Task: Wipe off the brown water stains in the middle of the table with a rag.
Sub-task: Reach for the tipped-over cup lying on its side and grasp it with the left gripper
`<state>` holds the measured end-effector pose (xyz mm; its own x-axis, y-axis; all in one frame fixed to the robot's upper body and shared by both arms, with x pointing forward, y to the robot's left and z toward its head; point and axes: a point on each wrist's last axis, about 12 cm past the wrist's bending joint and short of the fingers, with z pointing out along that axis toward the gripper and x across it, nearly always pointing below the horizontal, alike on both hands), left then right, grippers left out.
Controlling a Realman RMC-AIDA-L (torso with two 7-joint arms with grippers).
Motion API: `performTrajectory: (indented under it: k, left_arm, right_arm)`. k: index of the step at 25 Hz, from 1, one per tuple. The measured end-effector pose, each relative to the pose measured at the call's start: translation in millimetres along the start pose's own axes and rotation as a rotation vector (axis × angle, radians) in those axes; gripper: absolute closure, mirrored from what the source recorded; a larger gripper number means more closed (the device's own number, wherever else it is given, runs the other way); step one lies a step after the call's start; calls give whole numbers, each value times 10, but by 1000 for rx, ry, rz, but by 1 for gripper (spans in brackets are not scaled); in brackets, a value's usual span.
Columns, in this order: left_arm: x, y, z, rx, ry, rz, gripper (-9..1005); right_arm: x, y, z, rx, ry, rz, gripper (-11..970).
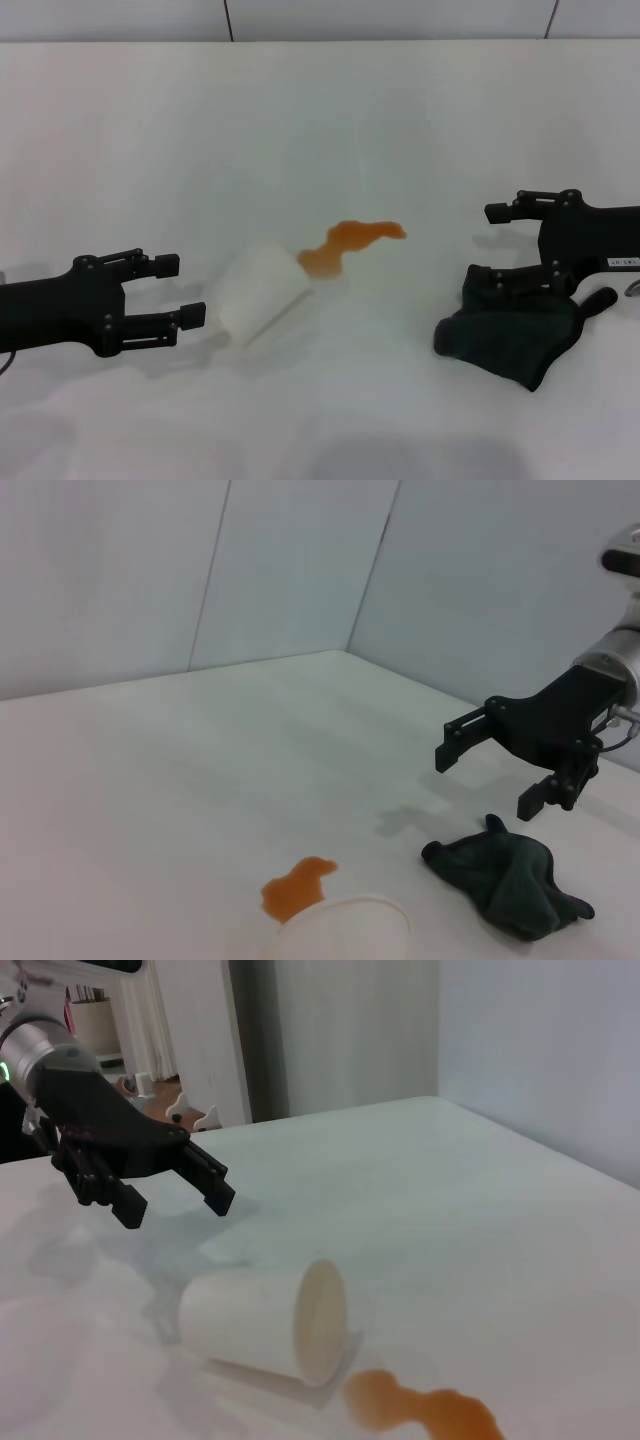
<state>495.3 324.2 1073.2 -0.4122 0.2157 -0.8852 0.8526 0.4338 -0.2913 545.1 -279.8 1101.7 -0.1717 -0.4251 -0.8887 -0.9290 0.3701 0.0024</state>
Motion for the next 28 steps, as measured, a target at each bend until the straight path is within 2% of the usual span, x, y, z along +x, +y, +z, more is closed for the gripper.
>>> performTrajectory:
  k: [18,20,23,26,28]
  left_arm:
    - [1,2,0,-2,1,-1,167]
    - [-7,-1,-21,-3,3,-27,167]
    - [-105,20,-123,-15,14,-130,168]
    - [-324,91,-268,-66,52,-195,168]
    - [-531,159,-333,-113,118,-202,169]
  right_arm:
    - [5,8,6,-4,2,0,104]
    - [5,8,5,-4,2,0,104]
    - [4,8,5,-4,2,0,104]
    - [-10,1,10,-4,1,-5,104]
    - [-28,-8,18,-6,0,-10,104]
